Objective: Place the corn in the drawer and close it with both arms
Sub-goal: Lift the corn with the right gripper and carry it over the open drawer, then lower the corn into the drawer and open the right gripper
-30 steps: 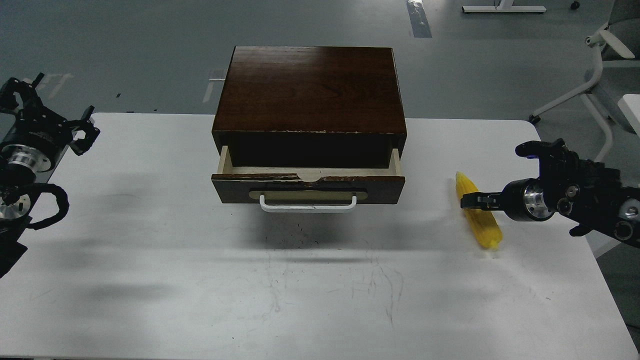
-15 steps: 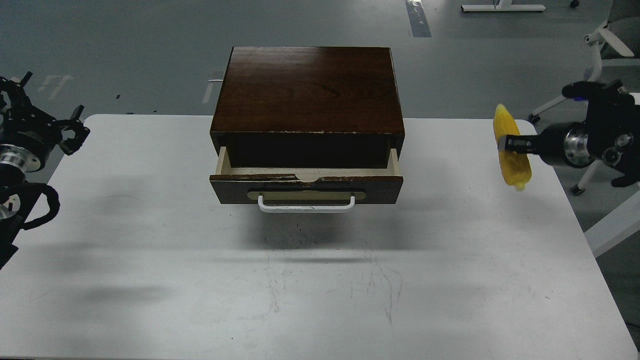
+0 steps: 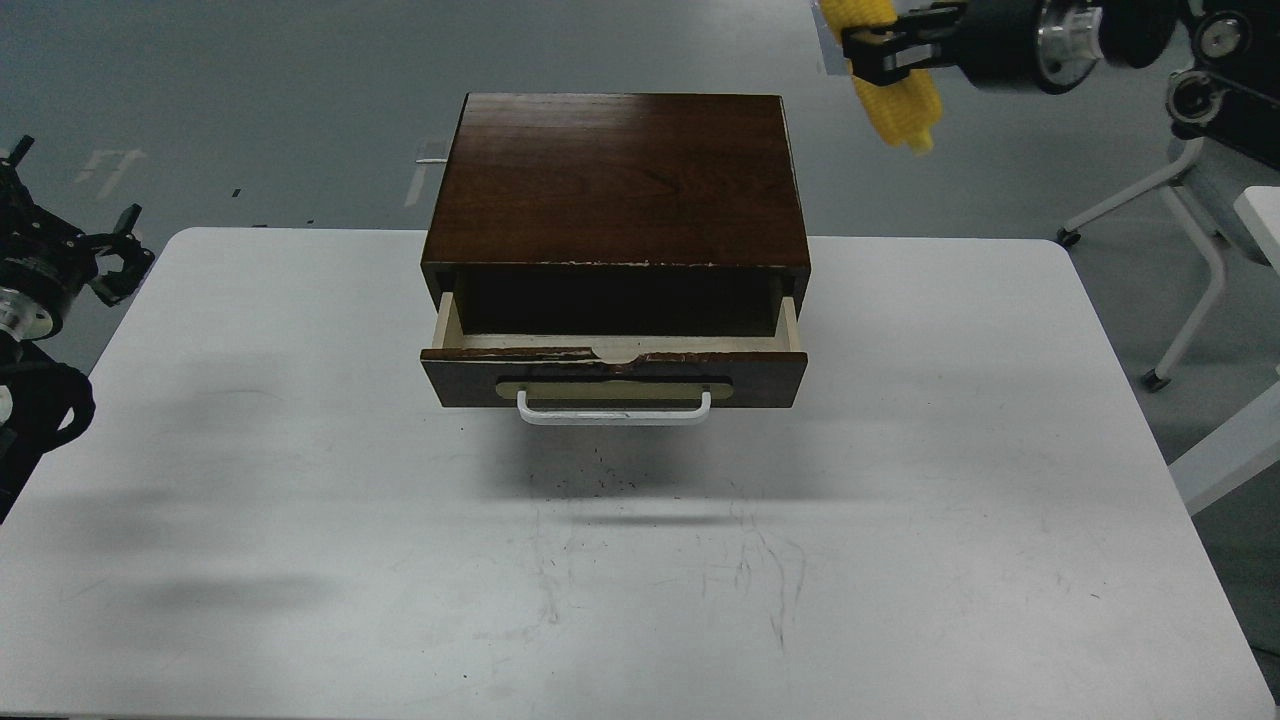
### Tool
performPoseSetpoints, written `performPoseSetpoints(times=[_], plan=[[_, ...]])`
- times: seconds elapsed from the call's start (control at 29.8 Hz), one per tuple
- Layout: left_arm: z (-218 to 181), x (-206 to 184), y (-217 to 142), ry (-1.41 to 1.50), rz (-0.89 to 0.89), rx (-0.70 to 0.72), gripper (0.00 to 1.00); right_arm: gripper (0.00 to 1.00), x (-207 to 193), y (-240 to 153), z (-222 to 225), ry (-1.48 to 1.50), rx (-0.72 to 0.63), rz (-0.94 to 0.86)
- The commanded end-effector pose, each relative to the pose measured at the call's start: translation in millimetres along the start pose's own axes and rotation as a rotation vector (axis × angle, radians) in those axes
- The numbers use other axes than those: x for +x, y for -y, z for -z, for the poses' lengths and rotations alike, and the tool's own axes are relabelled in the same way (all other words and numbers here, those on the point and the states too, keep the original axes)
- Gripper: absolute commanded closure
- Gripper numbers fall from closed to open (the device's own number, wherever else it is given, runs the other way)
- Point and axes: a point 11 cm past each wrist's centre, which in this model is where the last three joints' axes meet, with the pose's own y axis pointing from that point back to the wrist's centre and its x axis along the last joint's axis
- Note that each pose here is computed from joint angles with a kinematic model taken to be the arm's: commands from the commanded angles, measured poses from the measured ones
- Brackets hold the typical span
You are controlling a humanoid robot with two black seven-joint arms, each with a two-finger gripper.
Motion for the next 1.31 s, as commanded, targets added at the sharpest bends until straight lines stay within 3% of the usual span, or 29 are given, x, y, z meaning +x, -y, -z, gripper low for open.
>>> performPoseSetpoints(times=[0.0, 0.3, 0.74, 0.8, 0.84, 0.87, 0.94, 1.27], plan=[[-4, 2, -1, 0.006, -0.003, -0.004, 0.02, 0.97, -1, 10, 33, -0.146, 0.057, 0.021], [-7, 4, -1, 0.007, -0.007, -0.013, 0.02, 0.97, -15, 36, 120, -0.505, 0.204, 0.072], [-25, 11, -4, 0.027, -0.021, -0.054, 0.02, 0.88, -56, 51, 153, -0.791, 0.258, 0.154], [-29, 13, -5, 0.032, -0.025, -0.058, 0.02, 0.83, -59, 53, 155, -0.795, 0.264, 0.159], [-31, 14, -6, 0.036, -0.028, -0.063, 0.02, 0.73, -62, 53, 155, -0.796, 0.265, 0.164], [-33, 16, -6, 0.039, -0.032, -0.071, 0.02, 0.57, -65, 54, 153, -0.805, 0.263, 0.173], [-35, 19, -7, 0.042, -0.041, -0.078, 0.02, 0.46, -70, 55, 153, -0.807, 0.266, 0.185], [-34, 23, -10, 0.048, -0.051, -0.074, 0.02, 0.31, -75, 56, 151, -0.794, 0.268, 0.195]])
